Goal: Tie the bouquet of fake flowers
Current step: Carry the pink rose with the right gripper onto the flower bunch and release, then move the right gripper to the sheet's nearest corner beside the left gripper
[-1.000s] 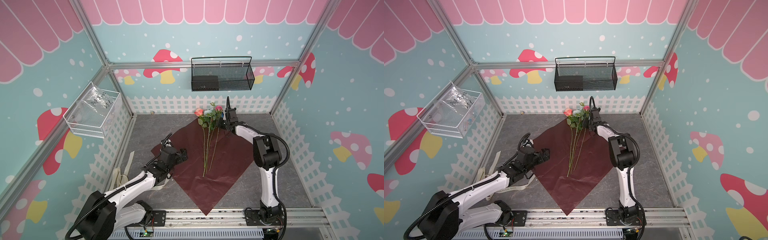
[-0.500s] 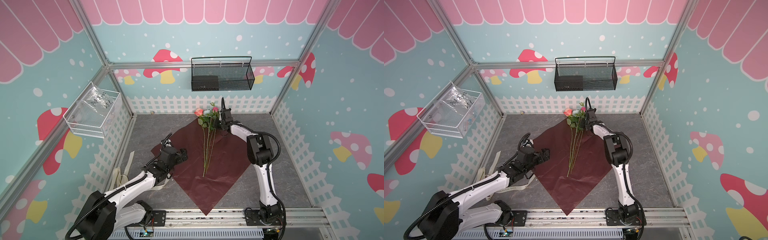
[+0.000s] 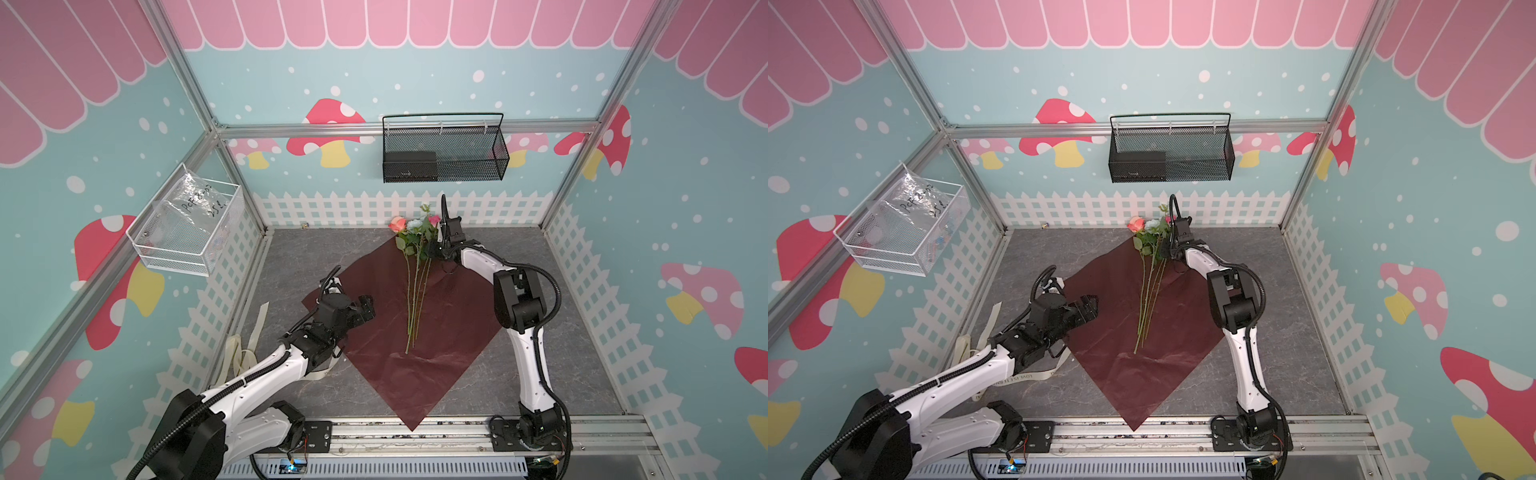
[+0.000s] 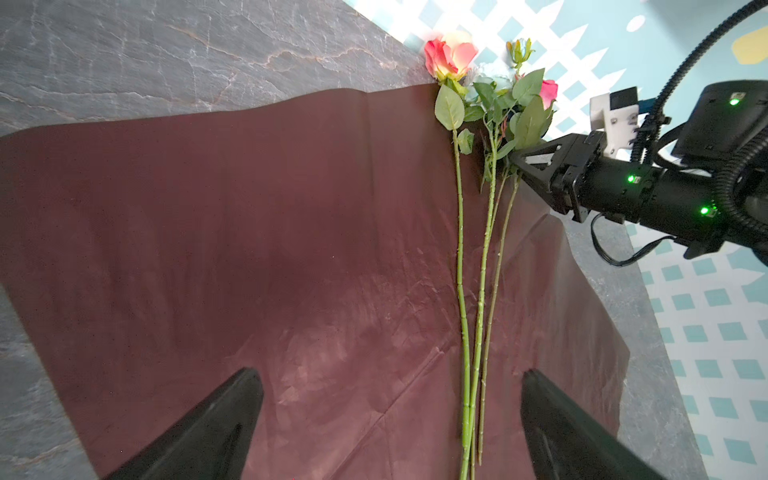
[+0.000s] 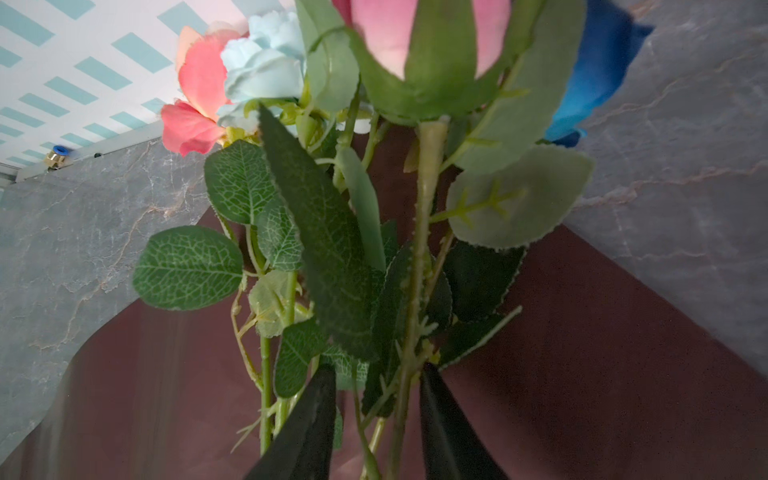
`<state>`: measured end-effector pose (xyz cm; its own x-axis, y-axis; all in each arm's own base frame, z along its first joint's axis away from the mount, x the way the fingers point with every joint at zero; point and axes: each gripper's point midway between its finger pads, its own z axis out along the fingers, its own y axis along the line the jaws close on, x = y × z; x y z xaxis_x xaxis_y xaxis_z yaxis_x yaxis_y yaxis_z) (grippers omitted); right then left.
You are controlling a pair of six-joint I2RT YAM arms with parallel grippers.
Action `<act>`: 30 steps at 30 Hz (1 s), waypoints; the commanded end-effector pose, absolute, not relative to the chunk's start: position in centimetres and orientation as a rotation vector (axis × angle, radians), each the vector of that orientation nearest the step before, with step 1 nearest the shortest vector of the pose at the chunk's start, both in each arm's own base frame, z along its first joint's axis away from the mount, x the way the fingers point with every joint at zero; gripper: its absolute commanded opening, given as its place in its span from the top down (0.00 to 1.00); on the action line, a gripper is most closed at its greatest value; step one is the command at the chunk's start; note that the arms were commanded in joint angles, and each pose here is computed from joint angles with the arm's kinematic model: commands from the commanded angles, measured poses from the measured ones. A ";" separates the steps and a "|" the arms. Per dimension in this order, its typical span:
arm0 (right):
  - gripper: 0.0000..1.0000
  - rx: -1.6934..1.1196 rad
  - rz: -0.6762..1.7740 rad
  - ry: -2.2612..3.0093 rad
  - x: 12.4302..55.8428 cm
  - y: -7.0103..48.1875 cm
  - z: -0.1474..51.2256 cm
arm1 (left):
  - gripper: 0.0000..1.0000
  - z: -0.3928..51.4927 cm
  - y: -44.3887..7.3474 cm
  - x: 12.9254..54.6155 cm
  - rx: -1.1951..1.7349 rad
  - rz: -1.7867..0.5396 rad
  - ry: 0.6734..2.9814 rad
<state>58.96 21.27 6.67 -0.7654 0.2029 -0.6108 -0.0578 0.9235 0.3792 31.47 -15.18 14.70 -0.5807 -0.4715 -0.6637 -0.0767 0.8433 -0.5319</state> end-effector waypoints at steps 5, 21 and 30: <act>0.56 0.068 0.470 2.370 57.4 20.9 9.9 | 0.00 13.9 -14.2 30.1 -0.463 -0.578 2.179; 0.35 -0.162 0.255 2.367 45.1 18.4 12.6 | 0.02 9.1 -13.8 22.1 -0.613 -0.685 2.501; 0.27 -0.295 0.206 2.477 32.0 19.5 9.2 | 0.03 6.2 -16.7 17.8 -0.591 -0.787 2.710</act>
